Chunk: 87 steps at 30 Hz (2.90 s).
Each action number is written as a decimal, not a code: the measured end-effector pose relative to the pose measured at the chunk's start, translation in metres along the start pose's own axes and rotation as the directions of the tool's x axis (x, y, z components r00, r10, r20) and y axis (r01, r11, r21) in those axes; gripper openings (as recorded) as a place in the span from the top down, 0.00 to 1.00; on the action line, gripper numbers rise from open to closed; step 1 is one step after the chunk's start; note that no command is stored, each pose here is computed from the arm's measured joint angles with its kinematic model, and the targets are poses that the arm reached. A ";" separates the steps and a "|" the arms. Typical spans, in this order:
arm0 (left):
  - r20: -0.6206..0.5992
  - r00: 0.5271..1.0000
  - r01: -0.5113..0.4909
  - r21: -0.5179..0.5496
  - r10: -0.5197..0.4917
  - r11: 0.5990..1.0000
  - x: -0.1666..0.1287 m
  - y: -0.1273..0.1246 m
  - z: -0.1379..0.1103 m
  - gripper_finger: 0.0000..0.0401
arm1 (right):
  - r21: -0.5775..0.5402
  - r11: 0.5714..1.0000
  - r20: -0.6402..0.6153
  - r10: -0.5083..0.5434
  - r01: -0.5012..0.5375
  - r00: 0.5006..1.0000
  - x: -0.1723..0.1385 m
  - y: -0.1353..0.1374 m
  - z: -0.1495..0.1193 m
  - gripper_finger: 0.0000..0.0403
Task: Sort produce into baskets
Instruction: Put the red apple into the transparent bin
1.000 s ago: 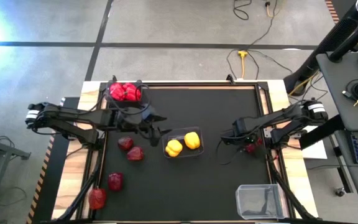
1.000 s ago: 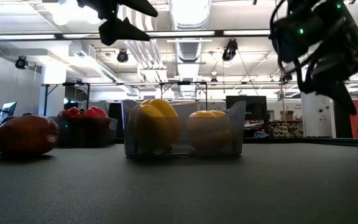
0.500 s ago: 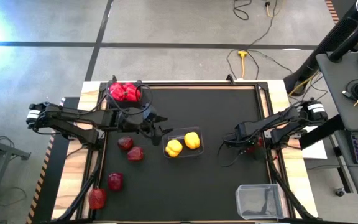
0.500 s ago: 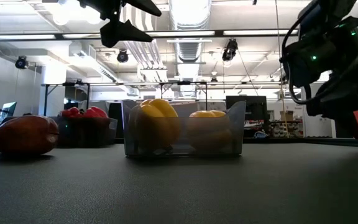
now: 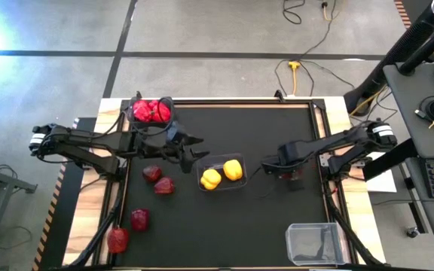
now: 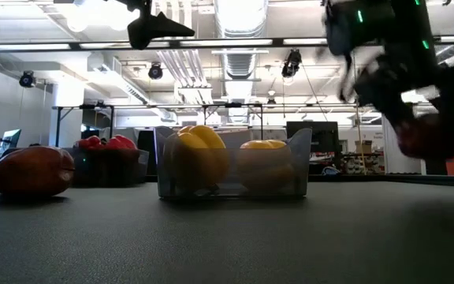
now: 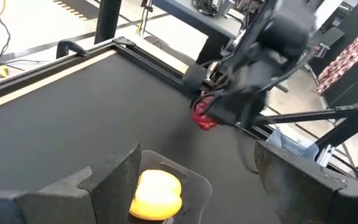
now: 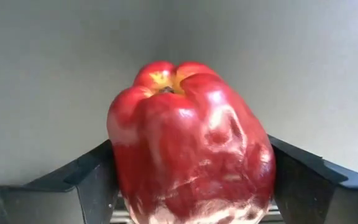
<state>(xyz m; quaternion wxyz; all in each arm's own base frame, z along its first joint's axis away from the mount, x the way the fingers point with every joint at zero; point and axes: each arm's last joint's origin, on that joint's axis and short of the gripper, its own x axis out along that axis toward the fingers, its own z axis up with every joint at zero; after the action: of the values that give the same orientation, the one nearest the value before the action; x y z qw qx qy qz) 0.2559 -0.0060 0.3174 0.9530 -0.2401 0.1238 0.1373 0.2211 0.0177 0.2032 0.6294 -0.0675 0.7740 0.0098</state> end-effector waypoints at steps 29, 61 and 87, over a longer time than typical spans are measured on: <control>-0.249 0.924 0.327 0.131 -0.288 0.936 -0.014 -0.030 -0.025 0.26 | 0.943 0.260 0.090 0.401 -0.208 0.911 -0.052 0.214 -0.008 0.17; -0.687 0.723 0.178 0.293 0.077 0.939 -0.088 -0.004 -0.069 0.26 | 0.965 0.034 0.235 0.319 -0.259 0.918 -0.074 0.183 0.000 0.08; -0.644 0.732 0.067 0.391 0.221 0.918 -0.058 0.053 -0.167 0.26 | 0.708 0.344 0.696 -0.190 -0.617 0.692 -0.123 0.094 0.081 0.08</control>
<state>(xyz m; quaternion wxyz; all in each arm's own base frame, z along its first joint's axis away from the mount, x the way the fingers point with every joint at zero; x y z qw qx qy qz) 0.1563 -0.0549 0.1701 0.8633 -0.0745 0.4962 0.0535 0.3132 0.1299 0.2999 0.7801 0.4152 0.3544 -0.3055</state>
